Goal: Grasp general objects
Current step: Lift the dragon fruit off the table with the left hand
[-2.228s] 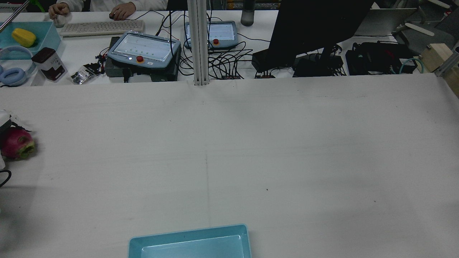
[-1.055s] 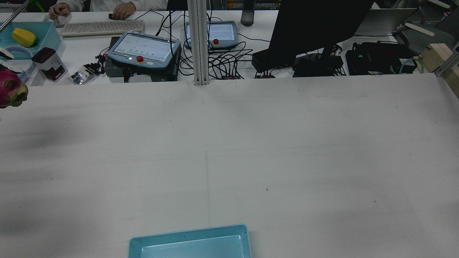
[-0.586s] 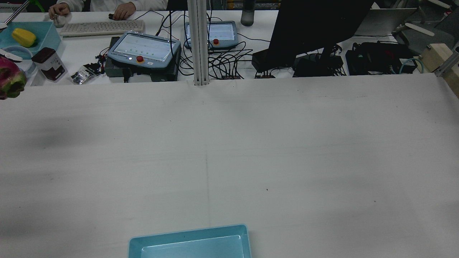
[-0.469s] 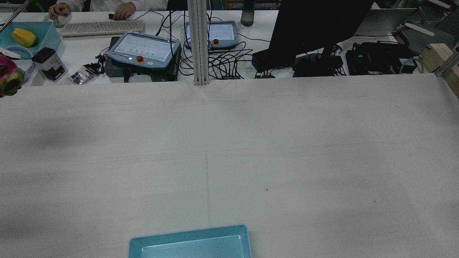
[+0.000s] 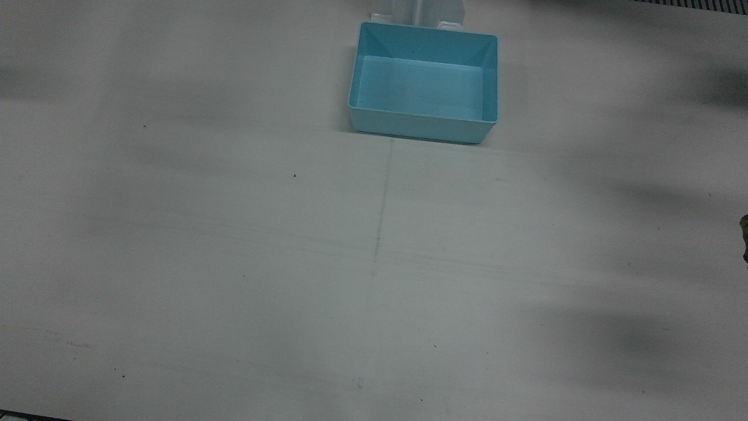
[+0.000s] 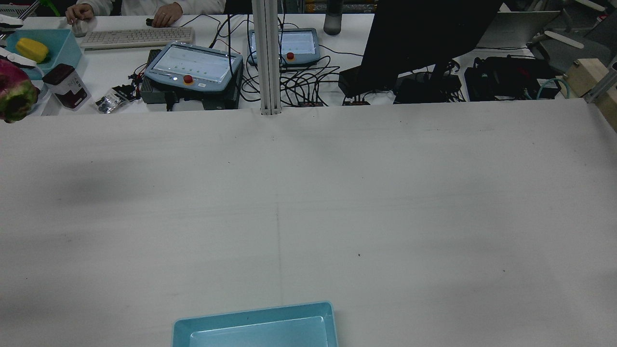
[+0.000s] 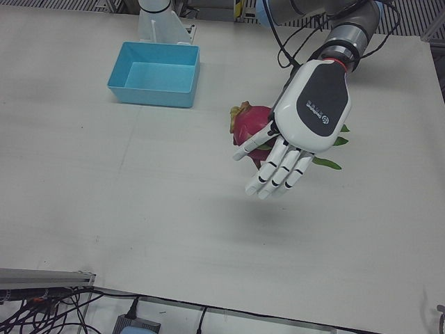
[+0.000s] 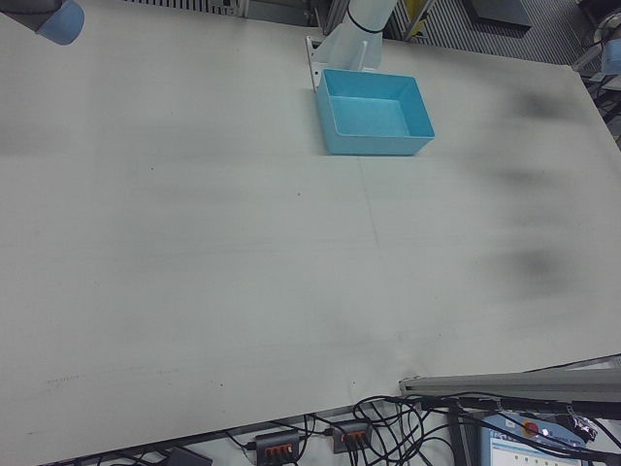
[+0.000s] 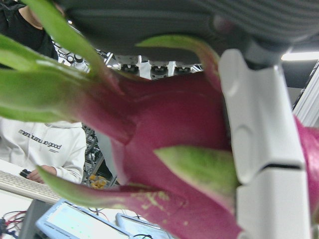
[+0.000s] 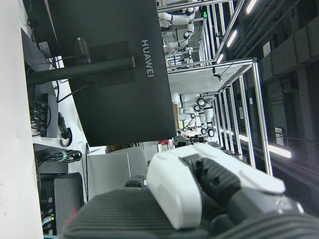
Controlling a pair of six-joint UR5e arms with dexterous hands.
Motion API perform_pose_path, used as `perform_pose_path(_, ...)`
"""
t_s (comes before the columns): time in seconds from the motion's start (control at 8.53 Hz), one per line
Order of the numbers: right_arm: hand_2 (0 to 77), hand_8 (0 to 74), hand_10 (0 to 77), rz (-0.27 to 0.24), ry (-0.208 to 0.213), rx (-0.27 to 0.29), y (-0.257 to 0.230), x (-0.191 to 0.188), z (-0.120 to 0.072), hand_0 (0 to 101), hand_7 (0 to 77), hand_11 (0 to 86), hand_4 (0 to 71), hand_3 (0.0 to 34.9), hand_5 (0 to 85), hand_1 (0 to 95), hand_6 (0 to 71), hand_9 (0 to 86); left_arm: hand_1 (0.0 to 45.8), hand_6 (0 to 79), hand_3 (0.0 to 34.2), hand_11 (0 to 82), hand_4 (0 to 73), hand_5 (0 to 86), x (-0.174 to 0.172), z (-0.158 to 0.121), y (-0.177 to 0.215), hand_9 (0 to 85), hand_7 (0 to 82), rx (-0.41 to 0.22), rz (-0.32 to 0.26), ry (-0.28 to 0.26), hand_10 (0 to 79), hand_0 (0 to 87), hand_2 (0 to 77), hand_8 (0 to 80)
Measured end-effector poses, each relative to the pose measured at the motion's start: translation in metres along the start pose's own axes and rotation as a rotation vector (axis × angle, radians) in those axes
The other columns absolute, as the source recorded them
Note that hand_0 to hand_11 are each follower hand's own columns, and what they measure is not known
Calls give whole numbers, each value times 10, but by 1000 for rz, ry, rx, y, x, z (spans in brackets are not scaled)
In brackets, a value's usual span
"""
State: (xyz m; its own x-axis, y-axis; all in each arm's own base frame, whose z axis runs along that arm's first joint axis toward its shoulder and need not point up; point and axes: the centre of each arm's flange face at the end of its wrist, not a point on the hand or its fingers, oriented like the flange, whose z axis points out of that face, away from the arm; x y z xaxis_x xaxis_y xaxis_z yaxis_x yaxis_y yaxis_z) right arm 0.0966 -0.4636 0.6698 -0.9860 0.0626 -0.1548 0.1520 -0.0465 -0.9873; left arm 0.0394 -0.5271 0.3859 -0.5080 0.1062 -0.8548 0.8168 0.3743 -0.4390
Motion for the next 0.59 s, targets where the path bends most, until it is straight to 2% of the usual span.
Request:
perform_pose_path(0.12,774,0,0,0,0,0,0,0,0,0,0,0,0,0,0,949,0,5,0,71,0,224,633,5,8,2,7,196,213,-41,-42,34,147,520,114,109)
perform_pose_path(0.23,774,0,0,0,0,1,0,0,0,0,0,0,0,0,0,949,0,5,0,82,0,300,633,5,16,4,17,224,229,-96,-80,63,196,521,114,125)
perform_pose_path(0.35,774,0,0,0,0,1,-1,0,0,0,0,0,0,0,0,949,0,5,0,109,0,300,633,5,24,5,27,224,262,-154,-119,84,196,540,114,125)
perform_pose_path(0.47,774,0,0,0,0,1,-1,0,0,0,0,0,0,0,0,949,0,5,0,114,0,311,633,5,28,6,37,267,262,-203,-157,99,202,546,114,164)
perform_pose_path(0.59,774,0,0,0,0,1,-1,0,0,0,0,0,0,0,0,949,0,5,0,114,0,311,633,5,29,8,56,267,262,-261,-198,110,202,546,114,164)
